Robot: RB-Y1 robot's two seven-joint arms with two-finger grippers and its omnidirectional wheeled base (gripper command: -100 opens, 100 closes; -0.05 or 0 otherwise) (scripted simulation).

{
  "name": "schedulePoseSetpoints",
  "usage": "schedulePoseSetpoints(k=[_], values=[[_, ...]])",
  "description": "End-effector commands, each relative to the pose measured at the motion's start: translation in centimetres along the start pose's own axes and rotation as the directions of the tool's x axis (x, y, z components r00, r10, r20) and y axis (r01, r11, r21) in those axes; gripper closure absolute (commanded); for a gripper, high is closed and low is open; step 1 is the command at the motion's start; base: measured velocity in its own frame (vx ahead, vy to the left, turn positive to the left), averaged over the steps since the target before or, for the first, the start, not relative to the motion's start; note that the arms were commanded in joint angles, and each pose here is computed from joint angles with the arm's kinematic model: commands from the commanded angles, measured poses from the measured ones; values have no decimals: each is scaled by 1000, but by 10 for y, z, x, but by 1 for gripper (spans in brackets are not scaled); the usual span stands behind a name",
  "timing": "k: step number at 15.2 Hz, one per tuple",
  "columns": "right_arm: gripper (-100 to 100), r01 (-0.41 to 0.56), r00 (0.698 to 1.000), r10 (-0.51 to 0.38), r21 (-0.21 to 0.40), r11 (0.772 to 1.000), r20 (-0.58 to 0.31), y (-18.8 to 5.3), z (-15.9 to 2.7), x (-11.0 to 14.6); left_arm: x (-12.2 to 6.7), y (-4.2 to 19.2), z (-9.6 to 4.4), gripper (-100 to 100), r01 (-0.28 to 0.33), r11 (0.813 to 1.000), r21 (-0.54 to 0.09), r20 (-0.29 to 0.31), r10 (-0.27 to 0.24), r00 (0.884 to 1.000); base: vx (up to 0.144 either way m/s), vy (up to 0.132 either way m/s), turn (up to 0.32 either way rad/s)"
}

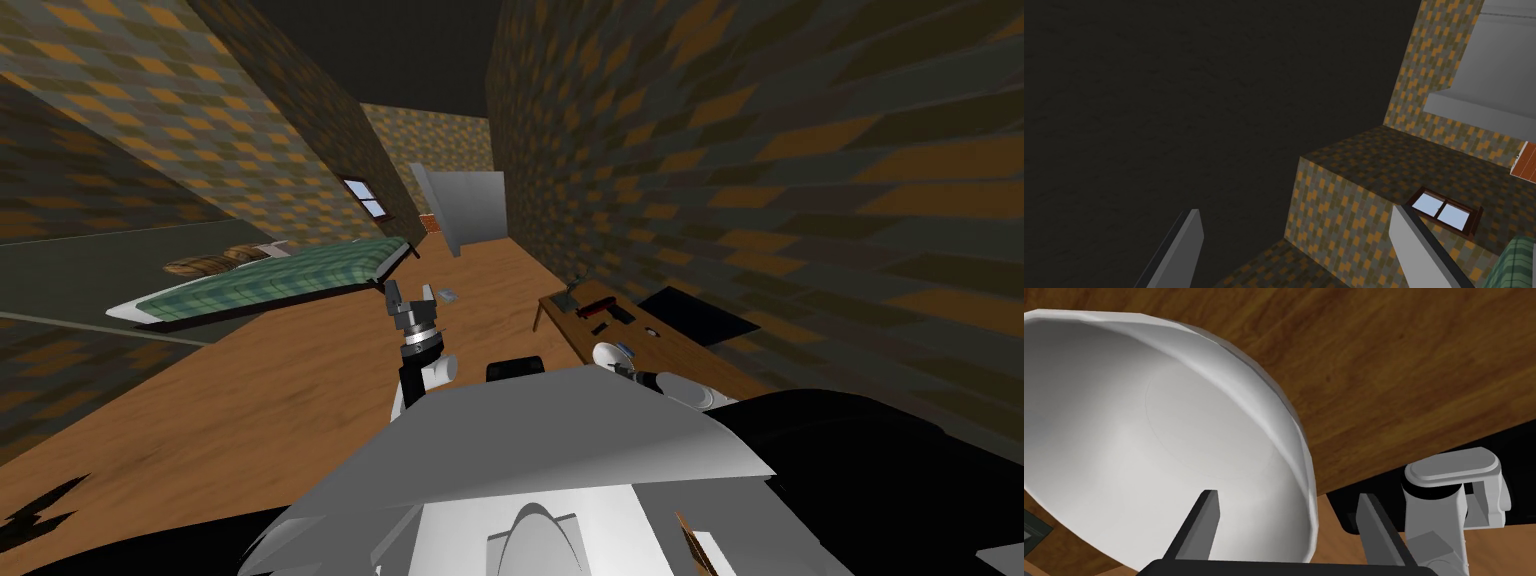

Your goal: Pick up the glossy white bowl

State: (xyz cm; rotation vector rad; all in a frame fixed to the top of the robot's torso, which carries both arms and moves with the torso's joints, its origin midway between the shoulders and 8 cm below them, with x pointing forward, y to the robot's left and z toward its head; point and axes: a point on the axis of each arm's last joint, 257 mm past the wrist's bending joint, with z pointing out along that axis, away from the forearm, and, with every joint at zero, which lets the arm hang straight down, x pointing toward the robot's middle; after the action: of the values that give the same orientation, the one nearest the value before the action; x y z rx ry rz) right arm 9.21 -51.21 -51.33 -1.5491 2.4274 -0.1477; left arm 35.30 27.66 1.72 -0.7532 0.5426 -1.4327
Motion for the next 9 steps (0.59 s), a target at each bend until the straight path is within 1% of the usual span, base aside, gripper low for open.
schedulePoseSetpoints(k=[1, 4, 5, 7, 8, 9], values=[[100, 0, 1000, 0, 0, 1000, 0, 0, 0, 0, 0, 0, 0, 0, 0, 1000, 0, 0, 0, 1000, 0, -5, 1], [100, -2, 1000, 2, 0, 1000, -2, 0, 0, 1, 0, 0, 0, 0, 0, 1000, 0, 0, 0, 1000, -1, -1, -6], [100, 14, 1000, -14, -3, 1000, 2, -7, -7, -1, 0, 0, 0, 0, 0, 1000, 0, 0, 0, 1000, -1, 17, -124], [100, 27, 1000, -27, -6, 1000, 4, -13, -13, -1, 0, 0, 0, 0, 0, 1000, 0, 0, 0, 1000, 4, 36, -158], [100, 31, 1000, -31, -7, 1000, 4, -15, -16, -1, 0, 0, 0, 0, 0, 1000, 0, 0, 0, 1000, 4, 42, -96], [100, 26, 1000, -26, -5, 1000, 2, -12, -12, 0, 0, 0, 0, 0, 0, 1000, 0, 0, 0, 1000, 0, 25, -33]])
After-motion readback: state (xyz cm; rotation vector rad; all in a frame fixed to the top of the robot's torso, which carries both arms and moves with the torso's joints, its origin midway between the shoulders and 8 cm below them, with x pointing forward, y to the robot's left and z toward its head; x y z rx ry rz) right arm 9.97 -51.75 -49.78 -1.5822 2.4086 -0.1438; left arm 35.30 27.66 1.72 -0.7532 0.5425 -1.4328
